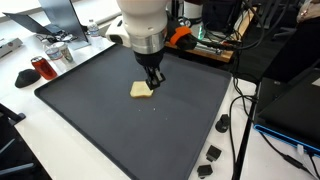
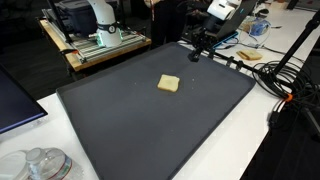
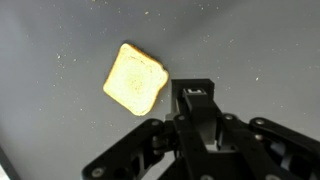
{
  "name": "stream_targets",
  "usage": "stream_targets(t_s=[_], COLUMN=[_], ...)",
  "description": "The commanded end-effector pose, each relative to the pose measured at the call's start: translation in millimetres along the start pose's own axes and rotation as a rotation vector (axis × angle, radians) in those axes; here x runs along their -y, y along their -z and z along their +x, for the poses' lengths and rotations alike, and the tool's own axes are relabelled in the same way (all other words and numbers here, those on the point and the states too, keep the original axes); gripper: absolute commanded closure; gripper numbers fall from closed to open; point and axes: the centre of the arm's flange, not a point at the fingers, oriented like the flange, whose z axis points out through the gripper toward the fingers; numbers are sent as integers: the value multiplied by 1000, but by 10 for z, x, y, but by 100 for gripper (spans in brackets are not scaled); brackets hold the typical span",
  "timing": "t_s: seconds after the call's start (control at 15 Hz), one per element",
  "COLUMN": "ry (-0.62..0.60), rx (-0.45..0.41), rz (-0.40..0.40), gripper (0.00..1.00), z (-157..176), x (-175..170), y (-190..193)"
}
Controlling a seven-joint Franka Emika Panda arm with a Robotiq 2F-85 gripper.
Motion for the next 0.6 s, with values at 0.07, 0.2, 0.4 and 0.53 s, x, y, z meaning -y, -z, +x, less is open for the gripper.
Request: stream_targets(t_s=[0.07,0.2,0.4,0.53], ry=[-59,-110,-202,-244], rx=[-35,-67,-144,-167], rz=[-59,-99,-157,-185], gripper=[95,95,95,95], z=[139,193,261,308], x=[129,165,210,275], y=[-55,-120,-207,-274])
